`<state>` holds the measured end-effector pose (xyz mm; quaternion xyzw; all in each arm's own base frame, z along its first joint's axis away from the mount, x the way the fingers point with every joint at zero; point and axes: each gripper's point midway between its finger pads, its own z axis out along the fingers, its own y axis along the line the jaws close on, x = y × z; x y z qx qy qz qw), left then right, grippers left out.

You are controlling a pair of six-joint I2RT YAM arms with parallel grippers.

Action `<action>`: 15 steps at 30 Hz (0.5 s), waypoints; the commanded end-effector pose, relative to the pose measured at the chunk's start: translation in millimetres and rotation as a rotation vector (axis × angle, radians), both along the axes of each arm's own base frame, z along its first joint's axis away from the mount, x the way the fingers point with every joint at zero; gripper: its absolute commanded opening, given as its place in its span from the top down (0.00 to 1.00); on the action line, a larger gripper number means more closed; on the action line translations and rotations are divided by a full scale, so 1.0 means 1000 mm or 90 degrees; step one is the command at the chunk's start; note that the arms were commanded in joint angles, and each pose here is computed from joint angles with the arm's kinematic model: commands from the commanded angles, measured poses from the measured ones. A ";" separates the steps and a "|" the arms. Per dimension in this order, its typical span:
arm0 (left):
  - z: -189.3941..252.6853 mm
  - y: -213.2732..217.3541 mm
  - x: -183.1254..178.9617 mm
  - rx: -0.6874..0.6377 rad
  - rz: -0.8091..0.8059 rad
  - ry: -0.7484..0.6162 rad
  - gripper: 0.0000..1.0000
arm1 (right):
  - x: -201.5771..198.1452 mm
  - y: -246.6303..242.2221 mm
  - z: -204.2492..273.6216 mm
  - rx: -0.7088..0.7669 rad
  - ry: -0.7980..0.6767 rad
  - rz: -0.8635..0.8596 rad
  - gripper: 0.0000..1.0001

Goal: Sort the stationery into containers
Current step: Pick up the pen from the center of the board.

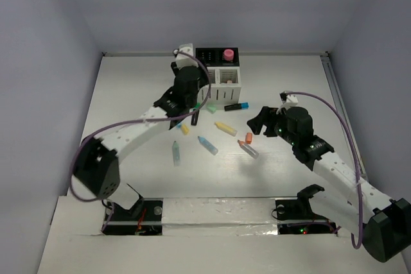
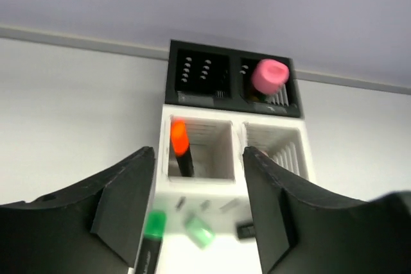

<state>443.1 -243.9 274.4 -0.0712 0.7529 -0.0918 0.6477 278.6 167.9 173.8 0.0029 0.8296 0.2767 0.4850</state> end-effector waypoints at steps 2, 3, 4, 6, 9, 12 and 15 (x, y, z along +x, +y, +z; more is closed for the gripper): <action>-0.040 -0.002 -0.061 -0.086 -0.113 0.077 0.48 | 0.002 0.010 0.004 0.021 -0.013 0.017 0.19; -0.057 0.000 -0.069 -0.083 -0.121 0.104 0.48 | 0.002 0.010 0.006 0.023 -0.015 0.017 0.19; -0.087 0.004 -0.080 -0.070 -0.125 0.146 0.48 | 0.001 0.010 0.006 0.023 -0.016 0.018 0.19; -0.120 0.008 -0.094 -0.044 -0.136 0.201 0.50 | 0.001 0.010 0.010 0.027 -0.022 0.018 0.19; -0.162 0.014 -0.102 0.000 -0.134 0.258 0.55 | 0.000 0.010 0.012 0.032 -0.025 0.020 0.19; -0.180 0.013 -0.094 0.030 -0.121 0.279 0.56 | -0.002 0.012 0.015 0.038 -0.025 0.028 0.19; -0.185 0.002 -0.079 0.045 -0.127 0.281 0.56 | -0.005 0.010 0.015 0.038 -0.022 0.023 0.19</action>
